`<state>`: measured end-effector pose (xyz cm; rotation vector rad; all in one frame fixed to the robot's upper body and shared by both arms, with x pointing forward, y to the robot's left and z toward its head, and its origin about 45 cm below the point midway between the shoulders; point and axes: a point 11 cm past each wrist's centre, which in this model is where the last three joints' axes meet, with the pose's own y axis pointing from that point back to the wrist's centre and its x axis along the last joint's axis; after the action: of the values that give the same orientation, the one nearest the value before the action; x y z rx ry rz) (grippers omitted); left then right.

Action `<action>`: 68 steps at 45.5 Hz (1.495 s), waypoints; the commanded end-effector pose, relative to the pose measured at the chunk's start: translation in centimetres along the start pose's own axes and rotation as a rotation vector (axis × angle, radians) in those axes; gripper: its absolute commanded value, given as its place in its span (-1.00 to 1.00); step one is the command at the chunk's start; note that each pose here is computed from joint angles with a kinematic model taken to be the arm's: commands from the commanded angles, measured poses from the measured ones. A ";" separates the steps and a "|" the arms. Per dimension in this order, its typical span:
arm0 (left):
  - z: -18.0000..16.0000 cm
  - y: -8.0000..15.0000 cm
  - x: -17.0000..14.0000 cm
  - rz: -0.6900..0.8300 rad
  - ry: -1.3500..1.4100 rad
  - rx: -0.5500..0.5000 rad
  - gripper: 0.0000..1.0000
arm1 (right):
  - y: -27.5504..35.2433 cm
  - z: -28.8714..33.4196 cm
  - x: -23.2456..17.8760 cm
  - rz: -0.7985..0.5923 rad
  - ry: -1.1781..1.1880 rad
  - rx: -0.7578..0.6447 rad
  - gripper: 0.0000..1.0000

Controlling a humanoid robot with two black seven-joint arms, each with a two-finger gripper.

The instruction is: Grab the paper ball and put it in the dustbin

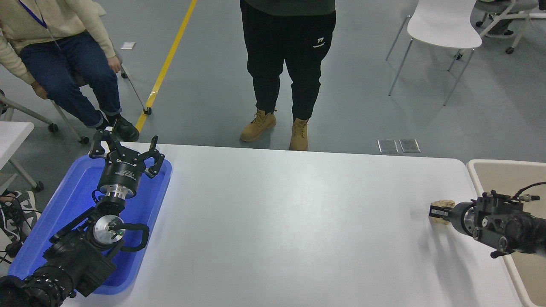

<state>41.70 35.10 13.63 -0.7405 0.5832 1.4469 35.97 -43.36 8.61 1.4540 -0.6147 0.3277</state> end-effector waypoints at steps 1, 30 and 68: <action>0.0 0.0 0.0 -0.001 0.000 0.000 1.00 | 4.7 -0.7 4.0 -0.047 0.061 0.076 -1.00; 0.0 0.0 0.0 -0.002 0.001 0.001 1.00 | 21.9 -6.4 11.3 -0.232 0.382 0.134 -1.00; 0.0 0.0 0.0 -0.002 0.001 0.000 1.00 | 25.3 -6.8 12.5 -0.302 0.347 0.110 -1.00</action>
<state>41.74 35.03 13.69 -0.7416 0.5832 1.4436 33.54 -33.68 36.73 1.5614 -0.0720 0.4180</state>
